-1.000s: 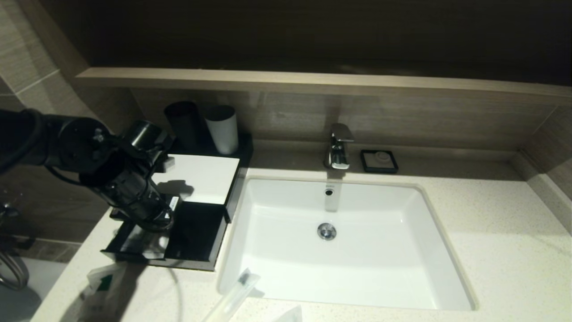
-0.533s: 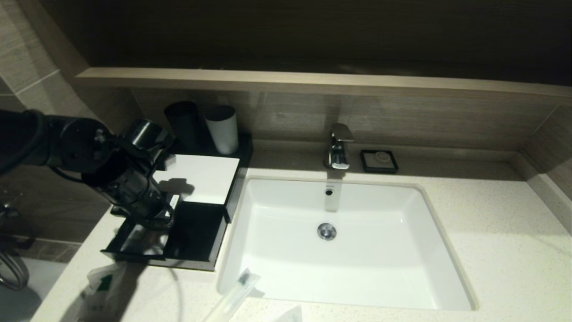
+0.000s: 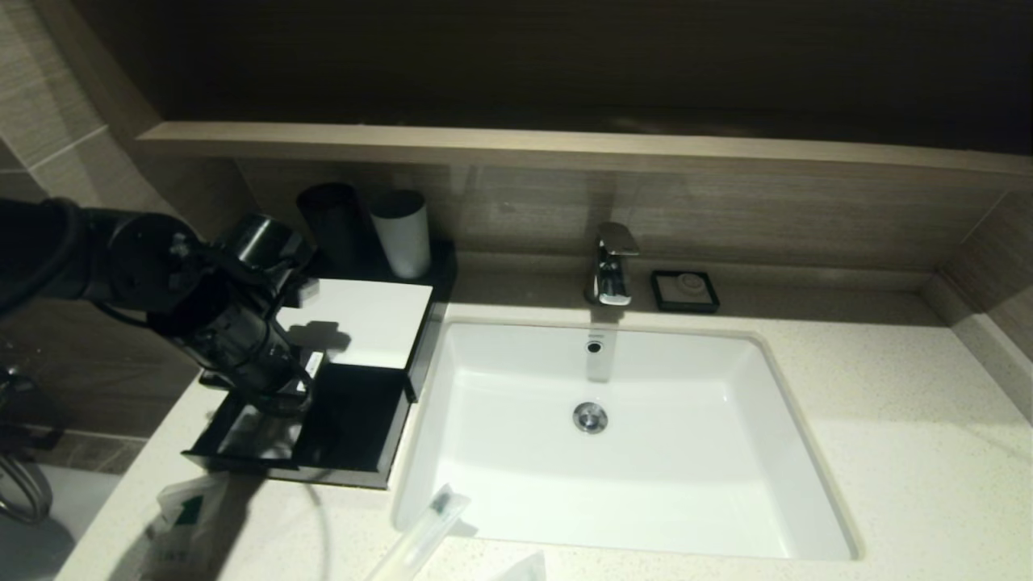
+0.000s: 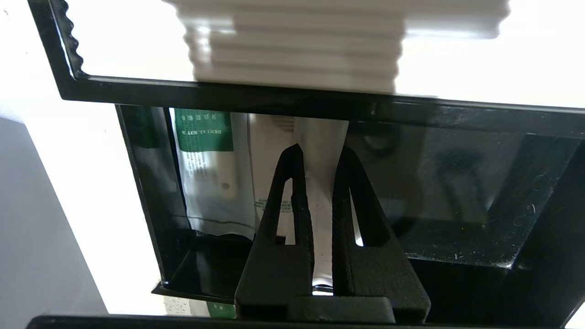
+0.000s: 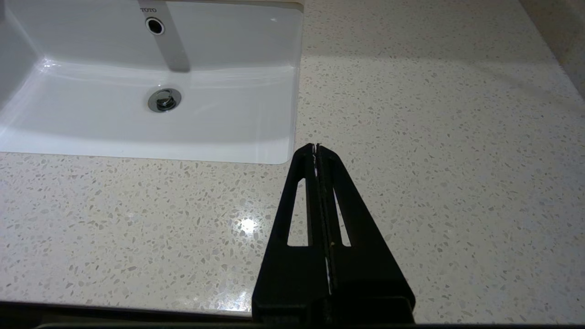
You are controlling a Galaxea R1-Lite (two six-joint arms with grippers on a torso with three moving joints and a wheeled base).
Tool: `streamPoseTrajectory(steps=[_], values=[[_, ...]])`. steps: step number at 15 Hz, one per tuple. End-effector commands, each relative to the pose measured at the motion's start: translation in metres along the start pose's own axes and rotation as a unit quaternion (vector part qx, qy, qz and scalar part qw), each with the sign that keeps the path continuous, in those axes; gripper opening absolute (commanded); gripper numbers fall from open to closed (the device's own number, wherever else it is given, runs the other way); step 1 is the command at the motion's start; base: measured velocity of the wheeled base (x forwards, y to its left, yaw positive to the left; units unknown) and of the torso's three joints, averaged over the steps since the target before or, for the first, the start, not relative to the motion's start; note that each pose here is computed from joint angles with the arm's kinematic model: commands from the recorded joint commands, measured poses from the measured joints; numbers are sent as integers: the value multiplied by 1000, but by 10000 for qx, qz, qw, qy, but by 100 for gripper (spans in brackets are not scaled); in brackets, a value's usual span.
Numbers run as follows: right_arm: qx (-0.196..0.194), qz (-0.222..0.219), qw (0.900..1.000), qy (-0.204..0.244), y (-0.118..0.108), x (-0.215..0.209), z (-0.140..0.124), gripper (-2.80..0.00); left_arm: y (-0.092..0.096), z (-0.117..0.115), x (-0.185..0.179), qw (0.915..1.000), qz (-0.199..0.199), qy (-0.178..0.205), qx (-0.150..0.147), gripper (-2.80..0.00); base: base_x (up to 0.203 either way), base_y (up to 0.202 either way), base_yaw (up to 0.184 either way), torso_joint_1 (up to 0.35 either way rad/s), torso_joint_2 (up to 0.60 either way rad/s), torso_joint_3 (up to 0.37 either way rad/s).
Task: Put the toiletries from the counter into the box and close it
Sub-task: Place the bathroom toiletry into the drawer
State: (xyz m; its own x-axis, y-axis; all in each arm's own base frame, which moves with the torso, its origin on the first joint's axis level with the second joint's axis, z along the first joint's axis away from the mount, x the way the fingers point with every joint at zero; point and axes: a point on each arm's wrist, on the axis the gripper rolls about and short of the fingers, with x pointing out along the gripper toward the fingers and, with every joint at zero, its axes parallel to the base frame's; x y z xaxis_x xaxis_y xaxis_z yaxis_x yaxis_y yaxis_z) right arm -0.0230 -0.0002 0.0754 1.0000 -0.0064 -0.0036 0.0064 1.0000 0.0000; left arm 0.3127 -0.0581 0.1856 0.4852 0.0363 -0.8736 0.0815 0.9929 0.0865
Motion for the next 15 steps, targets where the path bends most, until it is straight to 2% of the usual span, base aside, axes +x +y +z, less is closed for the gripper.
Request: streamPoseTrajectory(steps=[1,9,10,15], values=[[0,1,10000,5,0,0,0,-280,1,-1,-1,10000,18,18,-5,-280,0,0,0,0,0,0],[0,1,10000,5,0,0,0,-280,4,-1,0,10000,79,42,-42,-280,0,0,0,0,0,0],[0,1,10000,5,0,0,0,-280,5,-1,1,9999,140,41,-56,0,0,0,0,0,0,0],[0,1,10000,5,0,0,0,-280,6,-1,0,9999,150,38,-59,0,0,0,0,0,0,0]])
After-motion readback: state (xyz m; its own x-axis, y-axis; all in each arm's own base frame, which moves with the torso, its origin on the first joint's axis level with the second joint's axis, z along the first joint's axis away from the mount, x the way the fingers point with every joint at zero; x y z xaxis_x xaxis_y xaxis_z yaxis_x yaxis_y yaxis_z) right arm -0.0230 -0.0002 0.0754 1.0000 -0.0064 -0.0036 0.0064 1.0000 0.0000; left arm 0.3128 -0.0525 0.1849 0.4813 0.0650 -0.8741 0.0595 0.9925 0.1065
